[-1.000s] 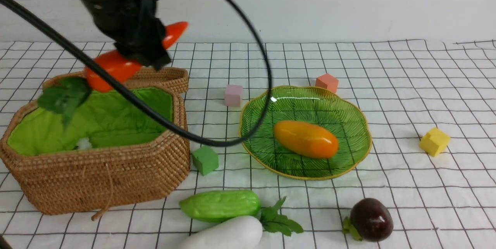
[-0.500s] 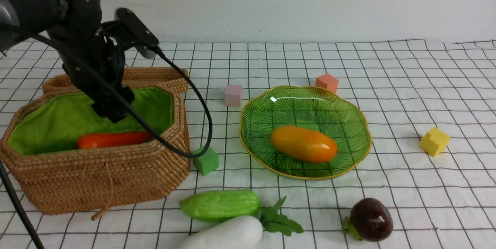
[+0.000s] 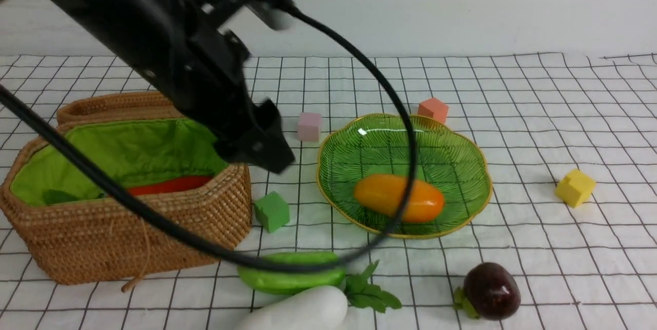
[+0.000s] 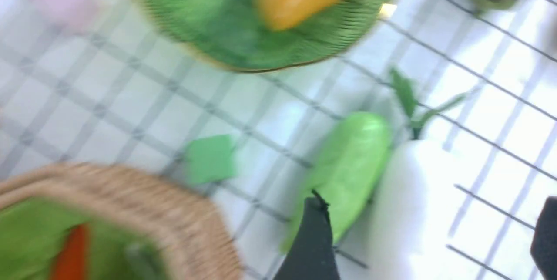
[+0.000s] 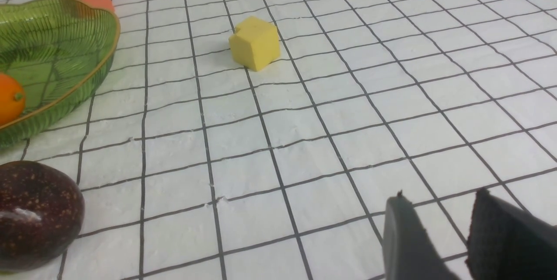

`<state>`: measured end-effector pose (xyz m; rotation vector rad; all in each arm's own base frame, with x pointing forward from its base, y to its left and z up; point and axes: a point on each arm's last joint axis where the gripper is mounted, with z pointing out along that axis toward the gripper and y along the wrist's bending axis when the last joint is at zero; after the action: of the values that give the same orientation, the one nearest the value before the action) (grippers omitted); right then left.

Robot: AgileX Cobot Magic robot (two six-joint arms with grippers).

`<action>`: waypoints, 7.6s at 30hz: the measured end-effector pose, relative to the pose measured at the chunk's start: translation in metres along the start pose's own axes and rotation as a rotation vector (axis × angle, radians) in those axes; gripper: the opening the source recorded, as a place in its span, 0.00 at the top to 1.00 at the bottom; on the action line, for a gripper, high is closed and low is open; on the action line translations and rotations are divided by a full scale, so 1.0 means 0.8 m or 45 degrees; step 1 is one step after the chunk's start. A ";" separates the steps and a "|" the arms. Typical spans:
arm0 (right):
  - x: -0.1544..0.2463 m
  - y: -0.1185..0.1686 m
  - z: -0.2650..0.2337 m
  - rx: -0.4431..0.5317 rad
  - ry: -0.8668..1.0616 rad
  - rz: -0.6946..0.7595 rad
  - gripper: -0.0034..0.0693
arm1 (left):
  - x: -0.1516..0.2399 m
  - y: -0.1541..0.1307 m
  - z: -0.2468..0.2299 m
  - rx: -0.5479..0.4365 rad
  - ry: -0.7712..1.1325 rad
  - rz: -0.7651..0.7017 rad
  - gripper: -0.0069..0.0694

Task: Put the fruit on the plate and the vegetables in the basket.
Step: Take a chayote with your left arm and place it on the basket on the left, then take a daikon with your left arm and place it on the basket on the left, then use the right arm to grab a mangosteen and put it into the right plate

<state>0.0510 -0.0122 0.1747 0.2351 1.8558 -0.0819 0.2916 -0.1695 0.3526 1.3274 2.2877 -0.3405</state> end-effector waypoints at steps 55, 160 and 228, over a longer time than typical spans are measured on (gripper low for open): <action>0.000 0.000 0.000 0.000 0.000 0.001 0.62 | 0.089 0.138 -0.044 -0.502 0.435 -0.217 0.35; 0.000 0.000 0.000 0.000 0.000 0.005 0.62 | 0.278 -0.206 -0.178 -0.593 -0.947 -0.840 0.91; -0.002 -0.012 0.000 0.137 -0.029 -0.341 0.62 | 0.399 -0.159 0.024 -0.950 -0.917 -1.056 0.91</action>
<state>0.0496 -0.0217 0.1759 0.0580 1.8535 -0.3680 0.0523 -0.0027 0.1698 -0.1462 1.8842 -0.1431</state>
